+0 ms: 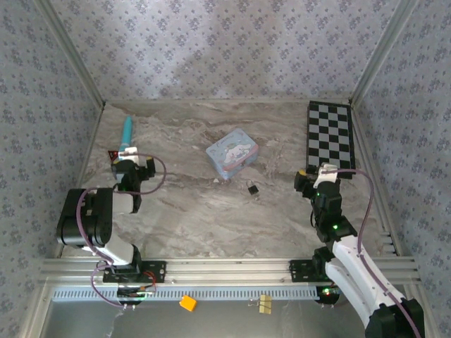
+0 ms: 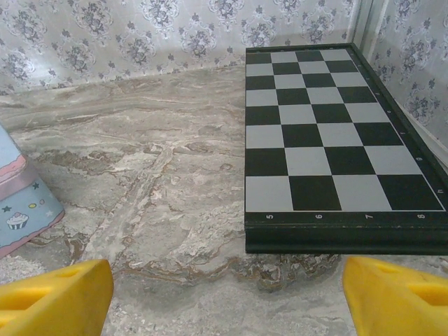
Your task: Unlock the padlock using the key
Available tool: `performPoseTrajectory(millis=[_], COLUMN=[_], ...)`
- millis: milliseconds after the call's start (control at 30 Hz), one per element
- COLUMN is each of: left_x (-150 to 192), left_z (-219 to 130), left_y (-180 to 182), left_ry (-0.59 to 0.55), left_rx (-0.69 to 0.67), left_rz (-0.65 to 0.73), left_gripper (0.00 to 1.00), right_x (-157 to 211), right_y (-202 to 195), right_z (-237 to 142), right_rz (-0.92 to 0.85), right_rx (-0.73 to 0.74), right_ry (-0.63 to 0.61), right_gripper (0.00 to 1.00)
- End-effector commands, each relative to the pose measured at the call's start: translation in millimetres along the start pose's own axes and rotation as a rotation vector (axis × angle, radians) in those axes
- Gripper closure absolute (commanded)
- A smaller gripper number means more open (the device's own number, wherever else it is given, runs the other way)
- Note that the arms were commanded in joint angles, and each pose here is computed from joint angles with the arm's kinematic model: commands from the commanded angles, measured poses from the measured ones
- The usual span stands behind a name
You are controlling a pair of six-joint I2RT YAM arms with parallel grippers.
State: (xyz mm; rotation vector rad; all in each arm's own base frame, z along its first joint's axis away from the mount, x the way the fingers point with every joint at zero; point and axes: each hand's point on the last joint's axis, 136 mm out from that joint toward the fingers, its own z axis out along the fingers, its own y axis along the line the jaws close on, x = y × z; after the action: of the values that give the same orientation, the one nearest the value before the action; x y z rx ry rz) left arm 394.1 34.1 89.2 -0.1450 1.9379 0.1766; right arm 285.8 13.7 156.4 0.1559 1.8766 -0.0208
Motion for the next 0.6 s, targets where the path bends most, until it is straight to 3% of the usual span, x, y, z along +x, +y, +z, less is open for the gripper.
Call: performPoseTrajectory(millis=[0,267,567], left_x=[-1,-1,-1], left_z=[0,0,0], left_y=[-10,-11,-11], left_ry=[0.014,0.013,0.011], left_rx=[0.063,0.065,0.058], left_rz=[-0.027,-0.027,-0.024], left_gripper=[0.00,0.00,0.00], right_x=[-15,-8,4], right_y=[-7,-21,-21], right_z=[2,36,68], right_rz=[-0.017,-0.154,-0.197], right_rx=[0.051,0.199,0.183], right_ry=[-0.027,0.045,0.041], right_gripper=[0.14,0.12,0.10])
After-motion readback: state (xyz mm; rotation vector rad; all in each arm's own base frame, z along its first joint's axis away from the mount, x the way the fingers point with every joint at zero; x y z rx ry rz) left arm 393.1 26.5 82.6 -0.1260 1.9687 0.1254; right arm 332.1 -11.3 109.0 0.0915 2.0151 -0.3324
